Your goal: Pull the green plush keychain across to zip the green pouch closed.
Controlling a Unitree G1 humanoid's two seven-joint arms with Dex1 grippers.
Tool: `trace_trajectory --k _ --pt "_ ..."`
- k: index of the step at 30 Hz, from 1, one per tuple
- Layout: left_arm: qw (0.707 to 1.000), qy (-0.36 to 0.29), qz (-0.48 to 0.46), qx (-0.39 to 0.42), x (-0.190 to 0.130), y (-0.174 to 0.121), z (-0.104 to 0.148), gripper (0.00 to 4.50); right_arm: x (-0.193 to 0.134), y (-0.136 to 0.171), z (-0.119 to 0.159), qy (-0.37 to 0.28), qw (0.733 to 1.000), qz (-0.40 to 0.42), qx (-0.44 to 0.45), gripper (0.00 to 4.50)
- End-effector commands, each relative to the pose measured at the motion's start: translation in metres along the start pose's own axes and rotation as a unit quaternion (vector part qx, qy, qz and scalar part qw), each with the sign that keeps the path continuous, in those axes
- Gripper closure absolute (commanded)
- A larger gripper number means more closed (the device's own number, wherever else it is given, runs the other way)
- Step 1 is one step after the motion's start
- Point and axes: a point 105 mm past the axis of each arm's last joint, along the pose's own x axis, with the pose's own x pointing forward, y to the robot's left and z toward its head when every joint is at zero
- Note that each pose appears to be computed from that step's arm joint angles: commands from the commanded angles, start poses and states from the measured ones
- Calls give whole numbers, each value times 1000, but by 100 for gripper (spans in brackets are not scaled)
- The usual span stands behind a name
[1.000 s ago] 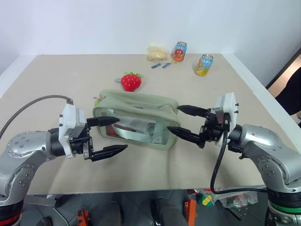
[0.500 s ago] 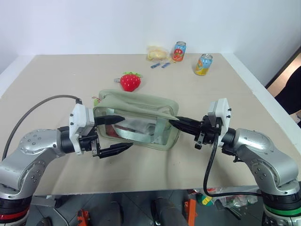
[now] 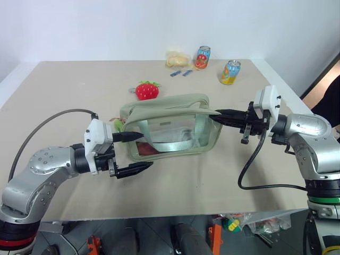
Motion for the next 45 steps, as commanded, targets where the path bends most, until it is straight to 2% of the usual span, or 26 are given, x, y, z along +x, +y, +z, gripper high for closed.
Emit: trace_trajectory --k 1,8,14,21,23,25,29,32,39,45 --pt "1000 -11 8 21 0 -2 7 0 -1 3 7 -11 1000 4 -16 447" --pt "998 -37 53 15 -5 5 18 0 -5 20 -8 16 999 14 29 447" --pt "997 -26 69 10 -9 2 11 0 -10 27 -10 24 998 5 54 447" --pt "994 -38 102 9 -18 6 17 0 -13 20 -8 21 998 -12 53 447" --pt "991 -55 125 -2 -26 9 23 0 -13 21 -10 23 998 -12 52 447" --pt "987 -74 134 -45 -38 7 27 0 -13 23 -12 24 998 -11 53 447" --pt "967 -48 244 -53 -76 41 17 0 -10 25 -13 21 998 -8 56 447" --pt "941 -23 328 -79 -99 73 -8 0 -4 26 -6 7 998 2 55 447" --pt "934 -23 336 -117 -71 93 -31 0 3 27 3 -7 999 10 46 447" --pt "936 -33 299 -180 -58 101 -50 0 5 31 3 -7 999 14 46 447"
